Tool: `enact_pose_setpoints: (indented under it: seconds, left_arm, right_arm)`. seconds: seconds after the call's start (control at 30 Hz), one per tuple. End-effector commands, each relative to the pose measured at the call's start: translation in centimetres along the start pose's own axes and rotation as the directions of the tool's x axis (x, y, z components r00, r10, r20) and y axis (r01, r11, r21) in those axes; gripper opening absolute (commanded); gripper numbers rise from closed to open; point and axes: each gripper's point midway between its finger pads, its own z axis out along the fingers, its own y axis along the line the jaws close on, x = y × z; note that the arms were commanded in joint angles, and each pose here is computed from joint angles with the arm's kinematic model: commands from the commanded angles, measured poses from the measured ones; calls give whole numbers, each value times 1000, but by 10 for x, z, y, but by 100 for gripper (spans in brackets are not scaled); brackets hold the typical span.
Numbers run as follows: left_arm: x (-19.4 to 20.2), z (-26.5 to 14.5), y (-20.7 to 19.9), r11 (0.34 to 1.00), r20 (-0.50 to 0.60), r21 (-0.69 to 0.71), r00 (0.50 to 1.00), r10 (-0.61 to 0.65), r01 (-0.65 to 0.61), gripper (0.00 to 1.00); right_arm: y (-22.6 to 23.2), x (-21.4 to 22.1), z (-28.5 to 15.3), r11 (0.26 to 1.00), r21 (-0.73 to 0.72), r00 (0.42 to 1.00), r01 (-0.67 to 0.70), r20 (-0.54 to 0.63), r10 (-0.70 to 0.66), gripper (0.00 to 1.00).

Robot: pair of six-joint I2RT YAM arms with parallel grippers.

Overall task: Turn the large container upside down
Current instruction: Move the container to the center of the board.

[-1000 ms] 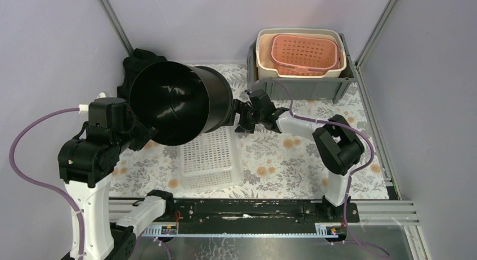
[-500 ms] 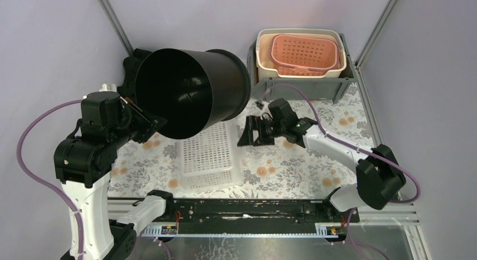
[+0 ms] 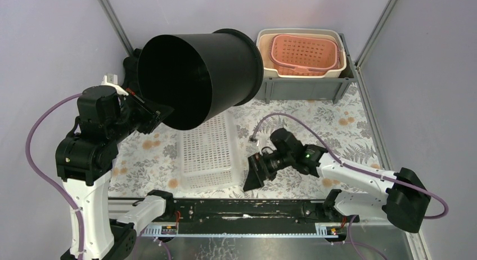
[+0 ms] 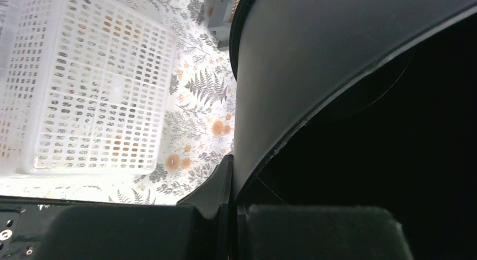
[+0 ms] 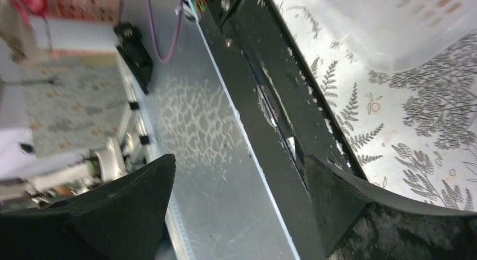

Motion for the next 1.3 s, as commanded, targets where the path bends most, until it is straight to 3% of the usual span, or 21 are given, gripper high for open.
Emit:
enact_pose_setpoints:
  seconds: [0.0,0.13,0.4,0.77,0.93,1.27]
  left_arm:
    - [-18,-11,-57,969,60,249,998,-12,-3,0]
    - [-18,-11,-59,967,55,256,998,-13,-2,0]
    - [-16,-12,-67,958,37,288,999,-20,9,0]
    - [-14,-16,-71,950,26,312,999,-20,11,0]
    - [-14,-18,-72,948,24,318,1000,-18,9,0]
    - [-12,-18,-71,948,21,319,1000,-8,1,0]
  right_arm:
    - [25,4,19,985,-17,985,170,-25,-171,91]
    - [38,12,41,957,20,955,290,-73,-287,91]
    - [71,30,92,900,-75,886,428,-159,-435,90]
    - [21,5,177,863,60,850,501,-221,-478,89]
    - [-2,-38,195,882,107,879,458,-199,-433,89]
    - [-72,-167,201,902,217,928,372,-104,-358,88]
